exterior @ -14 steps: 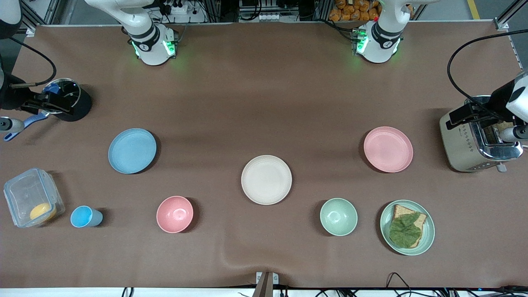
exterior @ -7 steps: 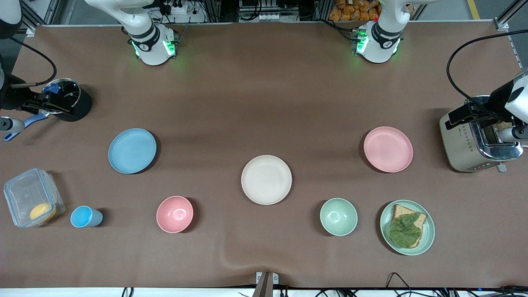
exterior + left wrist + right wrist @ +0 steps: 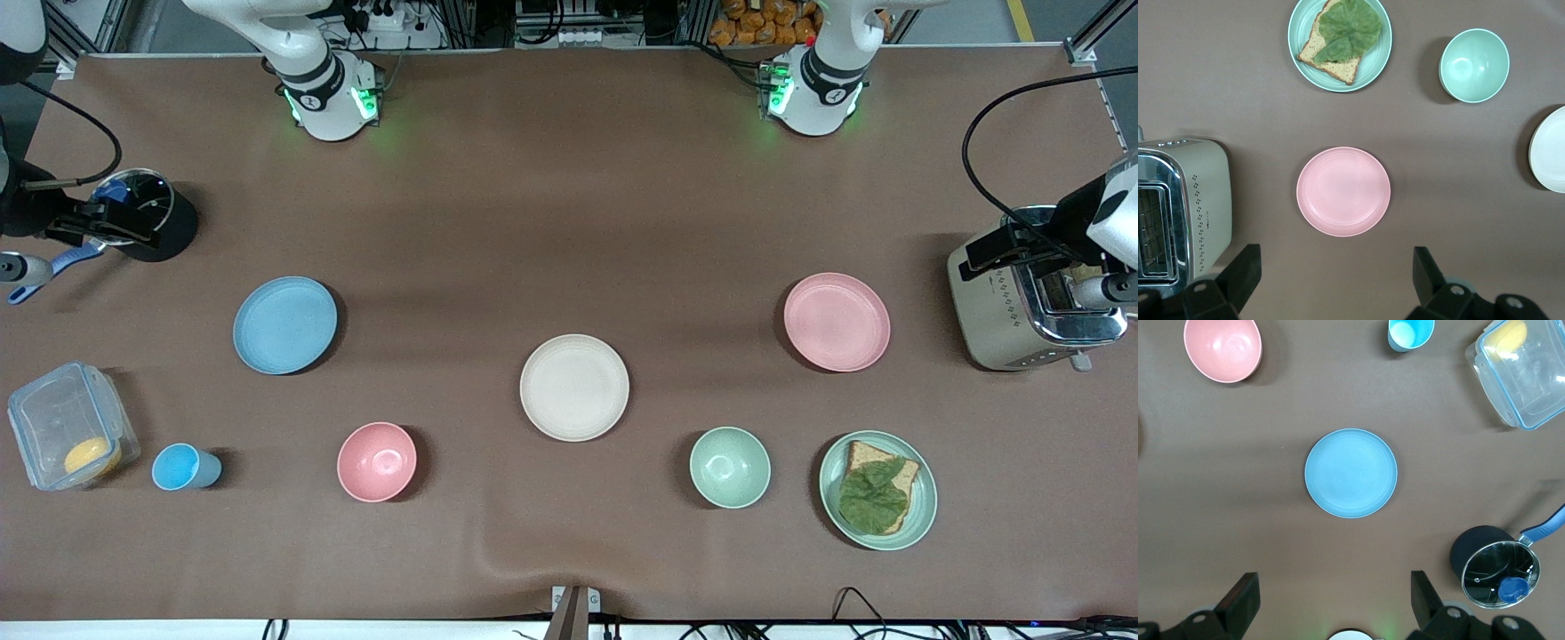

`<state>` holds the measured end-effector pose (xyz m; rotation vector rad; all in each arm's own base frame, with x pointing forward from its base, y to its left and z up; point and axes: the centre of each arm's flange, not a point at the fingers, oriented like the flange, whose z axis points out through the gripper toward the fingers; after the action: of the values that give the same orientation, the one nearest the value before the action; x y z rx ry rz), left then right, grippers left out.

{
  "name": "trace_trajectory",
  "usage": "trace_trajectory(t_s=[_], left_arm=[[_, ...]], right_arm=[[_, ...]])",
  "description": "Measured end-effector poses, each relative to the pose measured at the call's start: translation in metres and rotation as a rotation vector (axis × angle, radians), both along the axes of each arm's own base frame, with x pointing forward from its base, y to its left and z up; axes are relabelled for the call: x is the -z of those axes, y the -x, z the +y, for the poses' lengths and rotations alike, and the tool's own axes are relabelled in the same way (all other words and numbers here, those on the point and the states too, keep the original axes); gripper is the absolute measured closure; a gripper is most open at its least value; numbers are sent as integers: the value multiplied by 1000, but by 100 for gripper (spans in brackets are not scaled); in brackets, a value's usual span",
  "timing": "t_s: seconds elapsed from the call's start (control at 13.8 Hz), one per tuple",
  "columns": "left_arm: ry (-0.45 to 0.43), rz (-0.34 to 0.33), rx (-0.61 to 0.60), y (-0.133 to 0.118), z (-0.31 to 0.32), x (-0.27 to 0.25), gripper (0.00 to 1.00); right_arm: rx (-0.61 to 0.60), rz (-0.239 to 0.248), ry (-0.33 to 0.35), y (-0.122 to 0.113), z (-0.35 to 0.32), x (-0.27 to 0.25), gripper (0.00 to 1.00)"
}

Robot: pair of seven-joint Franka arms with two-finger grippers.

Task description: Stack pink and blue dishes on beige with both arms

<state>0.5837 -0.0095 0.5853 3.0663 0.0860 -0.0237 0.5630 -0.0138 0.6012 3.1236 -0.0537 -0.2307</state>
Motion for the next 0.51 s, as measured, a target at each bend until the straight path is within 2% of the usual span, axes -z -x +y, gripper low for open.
trace_trajectory(t_s=[0.51], left_arm=[[0, 8, -3, -2, 2, 4, 0]], right_arm=[[-2, 7, 0, -2, 1, 4, 0]])
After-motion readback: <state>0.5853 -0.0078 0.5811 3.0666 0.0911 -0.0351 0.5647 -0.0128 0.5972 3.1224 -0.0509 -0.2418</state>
